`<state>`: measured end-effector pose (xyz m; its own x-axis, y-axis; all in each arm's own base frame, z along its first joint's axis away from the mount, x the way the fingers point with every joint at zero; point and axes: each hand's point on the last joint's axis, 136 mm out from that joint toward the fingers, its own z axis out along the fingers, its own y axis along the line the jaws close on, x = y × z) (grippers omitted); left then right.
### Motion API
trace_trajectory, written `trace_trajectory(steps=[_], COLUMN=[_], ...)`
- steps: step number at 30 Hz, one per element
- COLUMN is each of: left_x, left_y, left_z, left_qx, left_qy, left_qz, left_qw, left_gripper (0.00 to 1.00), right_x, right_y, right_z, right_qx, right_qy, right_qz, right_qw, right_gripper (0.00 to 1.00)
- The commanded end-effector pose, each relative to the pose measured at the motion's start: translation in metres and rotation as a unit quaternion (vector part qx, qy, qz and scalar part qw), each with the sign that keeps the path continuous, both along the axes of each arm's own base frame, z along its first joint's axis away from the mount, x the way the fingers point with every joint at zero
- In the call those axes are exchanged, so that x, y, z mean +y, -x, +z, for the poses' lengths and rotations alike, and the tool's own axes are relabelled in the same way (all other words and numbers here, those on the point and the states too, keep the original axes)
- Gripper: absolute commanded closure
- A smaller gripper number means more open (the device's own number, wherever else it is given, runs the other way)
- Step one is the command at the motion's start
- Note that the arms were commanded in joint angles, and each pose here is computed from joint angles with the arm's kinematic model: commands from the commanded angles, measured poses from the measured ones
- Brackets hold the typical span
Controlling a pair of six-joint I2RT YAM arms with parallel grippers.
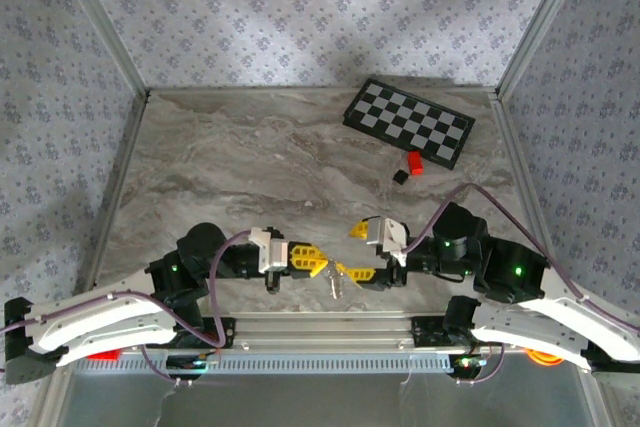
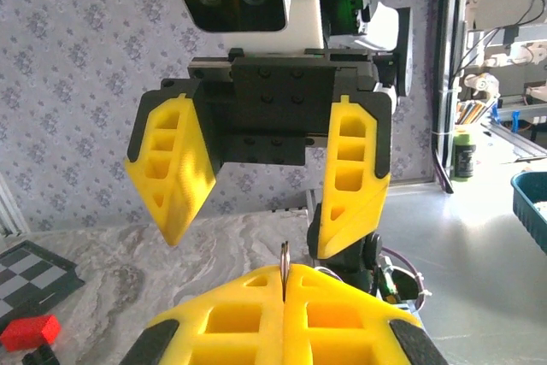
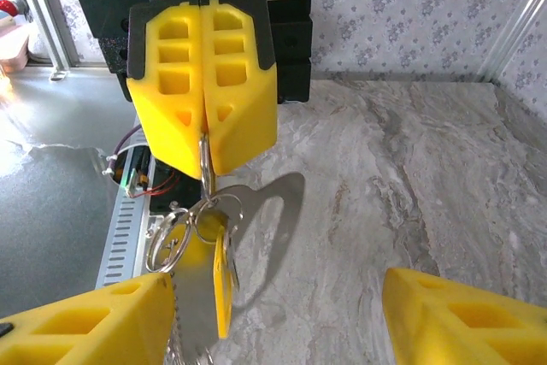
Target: Put the keys on the keyring
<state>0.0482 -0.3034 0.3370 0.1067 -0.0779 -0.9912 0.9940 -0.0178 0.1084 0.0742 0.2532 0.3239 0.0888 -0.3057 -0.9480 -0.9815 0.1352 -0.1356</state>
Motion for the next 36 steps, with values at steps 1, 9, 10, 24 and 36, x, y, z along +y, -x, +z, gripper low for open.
trace_trajectory(steps=[1, 9, 10, 24, 36], left_x=[0.010, 0.015, 0.015, 0.011, 0.009], left_y=[0.012, 0.014, 0.014, 0.012, 0.013], left_z=[0.033, 0.038, 0.039, 0.041, 0.039], left_qx=[-0.015, -0.015, -0.016, -0.015, -0.013], left_qy=[0.050, 0.058, 0.058, 0.051, 0.048], left_qz=[-0.025, -0.027, -0.027, -0.025, -0.029], left_qw=[0.998, 0.998, 0.998, 0.998, 0.998], left_gripper=[1.00, 1.00, 1.00, 1.00, 1.00], right_x=[-0.001, 0.006, 0.008, 0.019, 0.022], right_y=[0.004, 0.010, 0.012, 0.024, 0.018], right_z=[0.006, -0.003, -0.004, -0.010, -0.014], right_qx=[-0.002, 0.010, 0.012, 0.036, 0.033], right_qy=[-0.017, -0.013, -0.015, -0.026, -0.029], right_qz=[0.009, 0.037, 0.043, 0.087, 0.079], right_qw=[1.000, 0.999, 0.999, 0.995, 0.996], right_gripper=[0.34, 0.40, 0.40, 0.39, 0.53])
